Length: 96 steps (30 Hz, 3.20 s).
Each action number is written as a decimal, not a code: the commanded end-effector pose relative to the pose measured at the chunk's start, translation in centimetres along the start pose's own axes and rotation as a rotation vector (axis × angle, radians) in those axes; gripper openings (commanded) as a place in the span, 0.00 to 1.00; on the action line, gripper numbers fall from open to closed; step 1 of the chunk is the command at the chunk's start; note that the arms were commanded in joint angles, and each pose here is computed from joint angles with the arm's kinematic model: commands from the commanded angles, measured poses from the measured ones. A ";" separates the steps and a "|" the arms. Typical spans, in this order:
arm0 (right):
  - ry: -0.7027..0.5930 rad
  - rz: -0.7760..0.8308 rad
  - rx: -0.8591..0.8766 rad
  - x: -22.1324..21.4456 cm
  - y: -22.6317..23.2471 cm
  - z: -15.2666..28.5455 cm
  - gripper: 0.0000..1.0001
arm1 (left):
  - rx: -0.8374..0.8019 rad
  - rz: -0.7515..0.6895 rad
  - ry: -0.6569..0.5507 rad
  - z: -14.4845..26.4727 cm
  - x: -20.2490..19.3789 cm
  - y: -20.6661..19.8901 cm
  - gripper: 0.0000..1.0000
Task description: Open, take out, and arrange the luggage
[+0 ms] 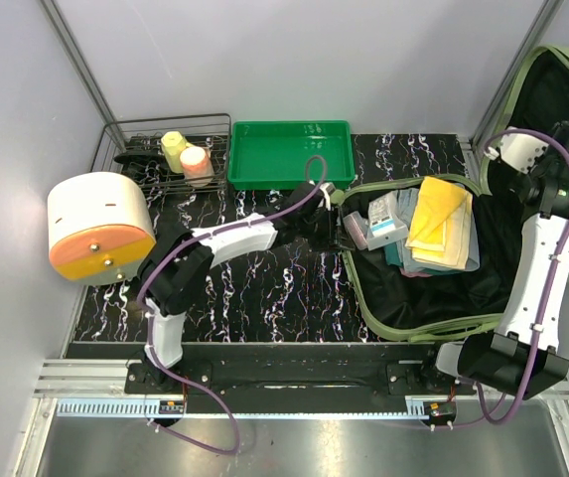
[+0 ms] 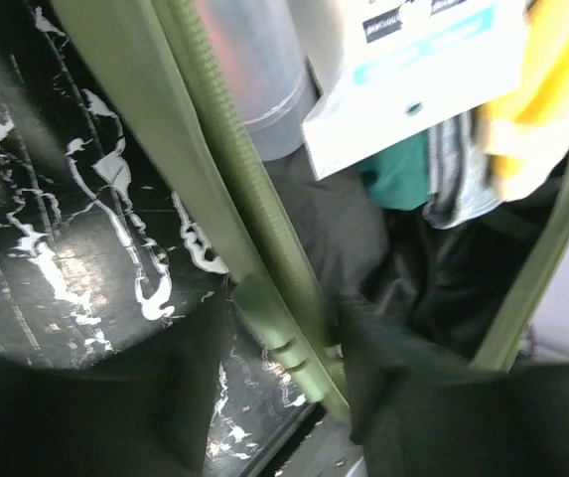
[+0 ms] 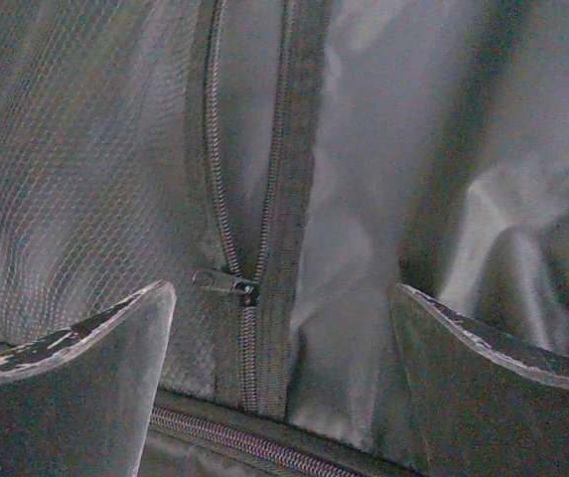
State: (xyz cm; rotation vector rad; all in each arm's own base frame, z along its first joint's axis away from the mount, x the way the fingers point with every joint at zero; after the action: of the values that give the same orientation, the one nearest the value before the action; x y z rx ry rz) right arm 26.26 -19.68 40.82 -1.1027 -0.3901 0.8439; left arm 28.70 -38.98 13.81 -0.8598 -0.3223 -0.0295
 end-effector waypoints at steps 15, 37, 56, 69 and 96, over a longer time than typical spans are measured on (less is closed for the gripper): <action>-0.173 -0.248 0.043 1.5 -0.1 2.2 0.99 | 0.149 0.056 -0.042 6.9 -0.9 4.8 0.00; -0.417 -0.417 0.233 4.5 2.3 5.5 1.00 | 0.160 -0.043 -0.056 10.0 -1.0 4.6 0.22; -0.923 -0.558 0.566 11.0 4.3 10.0 1.00 | 0.070 -0.404 -0.288 25.3 8.2 2.9 0.99; -1.076 -0.557 0.795 17.3 7.3 11.7 1.00 | 0.396 -0.527 -0.323 40.9 3.1 9.8 0.95; -1.089 -0.450 0.959 23.1 11.9 11.5 1.00 | 0.698 -0.424 -0.127 41.6 4.9 19.0 0.77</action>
State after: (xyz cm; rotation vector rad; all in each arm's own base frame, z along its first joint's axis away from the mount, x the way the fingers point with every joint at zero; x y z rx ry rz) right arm 29.02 7.50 30.39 0.4729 -0.8703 0.9670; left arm 21.20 5.25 25.40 -0.1006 -0.4783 -0.2155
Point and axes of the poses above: each gripper's point midway between its finger pads, its own z axis back along the fingers, its own y axis along the line the jaws close on, x = y × z, the point moved 5 cm from there along z, back along the fingers, and after that the axes turned 7 degrees about z, right-handed, at the moved point
